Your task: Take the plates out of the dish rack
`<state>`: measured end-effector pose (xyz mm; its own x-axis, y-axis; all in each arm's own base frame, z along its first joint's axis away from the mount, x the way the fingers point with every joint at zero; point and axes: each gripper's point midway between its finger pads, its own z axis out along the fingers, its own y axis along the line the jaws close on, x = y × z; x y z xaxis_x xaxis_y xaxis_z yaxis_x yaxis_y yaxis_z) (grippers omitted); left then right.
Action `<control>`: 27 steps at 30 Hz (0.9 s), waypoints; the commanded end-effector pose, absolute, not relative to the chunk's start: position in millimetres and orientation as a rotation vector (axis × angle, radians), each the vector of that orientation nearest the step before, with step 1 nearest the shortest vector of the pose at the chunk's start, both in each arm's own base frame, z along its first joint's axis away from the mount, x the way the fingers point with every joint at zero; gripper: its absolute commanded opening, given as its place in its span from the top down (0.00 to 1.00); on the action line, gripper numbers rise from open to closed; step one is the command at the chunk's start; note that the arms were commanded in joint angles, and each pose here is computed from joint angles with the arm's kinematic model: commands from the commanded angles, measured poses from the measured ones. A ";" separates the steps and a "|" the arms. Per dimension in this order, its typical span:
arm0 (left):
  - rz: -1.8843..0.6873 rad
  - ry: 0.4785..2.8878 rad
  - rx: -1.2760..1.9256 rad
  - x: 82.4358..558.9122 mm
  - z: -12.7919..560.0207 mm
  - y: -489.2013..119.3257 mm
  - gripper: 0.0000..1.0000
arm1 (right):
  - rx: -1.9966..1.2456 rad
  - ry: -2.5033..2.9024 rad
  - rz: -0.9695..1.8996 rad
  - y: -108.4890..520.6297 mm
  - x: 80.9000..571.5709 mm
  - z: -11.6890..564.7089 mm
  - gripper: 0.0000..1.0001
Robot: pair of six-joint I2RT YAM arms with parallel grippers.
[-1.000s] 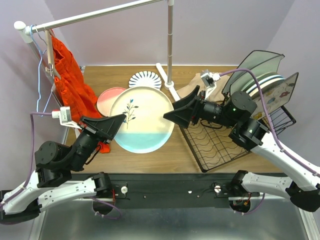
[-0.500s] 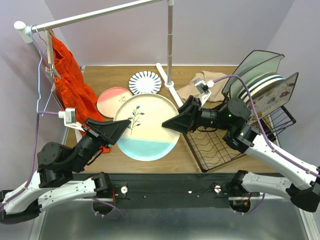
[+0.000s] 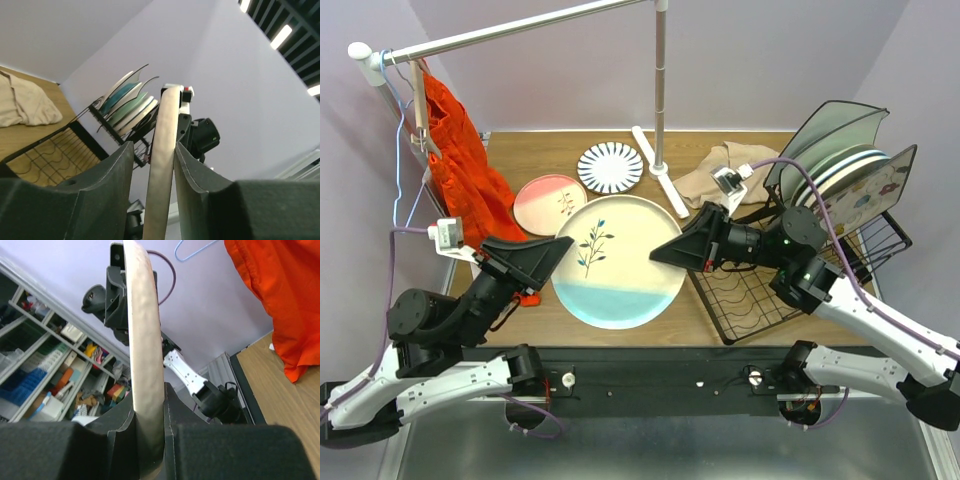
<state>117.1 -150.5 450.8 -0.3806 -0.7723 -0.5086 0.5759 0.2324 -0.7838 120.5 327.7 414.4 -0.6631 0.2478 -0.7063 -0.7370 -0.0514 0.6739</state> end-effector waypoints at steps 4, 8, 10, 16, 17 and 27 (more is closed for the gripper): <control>-1.394 1.337 -0.376 134.7 438.7 -134.8 0.41 | -0.214 1.269 1.853 285.7 126.6 499.1 0.99; -1.315 1.382 -0.413 143.0 427.6 -130.0 0.35 | -0.105 1.271 1.800 280.2 143.4 502.3 0.99; -1.262 1.408 -0.430 147.2 420.1 -125.7 0.34 | -0.072 1.284 1.738 281.2 155.9 500.2 0.99; -1.145 1.440 -0.480 154.9 410.1 -107.7 0.29 | -0.018 1.335 1.629 292.3 184.4 490.6 0.99; -1.121 1.449 -0.479 156.4 407.5 -106.8 0.29 | -0.007 1.345 1.612 295.9 190.8 487.8 0.99; -0.899 1.567 -0.250 168.1 392.1 -136.2 0.28 | 0.028 1.454 1.399 349.8 266.1 466.1 0.99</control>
<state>162.5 -133.0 398.8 -0.2566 -0.7255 -0.6386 0.3212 0.5592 -0.7643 243.2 346.9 404.2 -0.5580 0.5223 -0.6449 -0.5552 0.3426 0.7579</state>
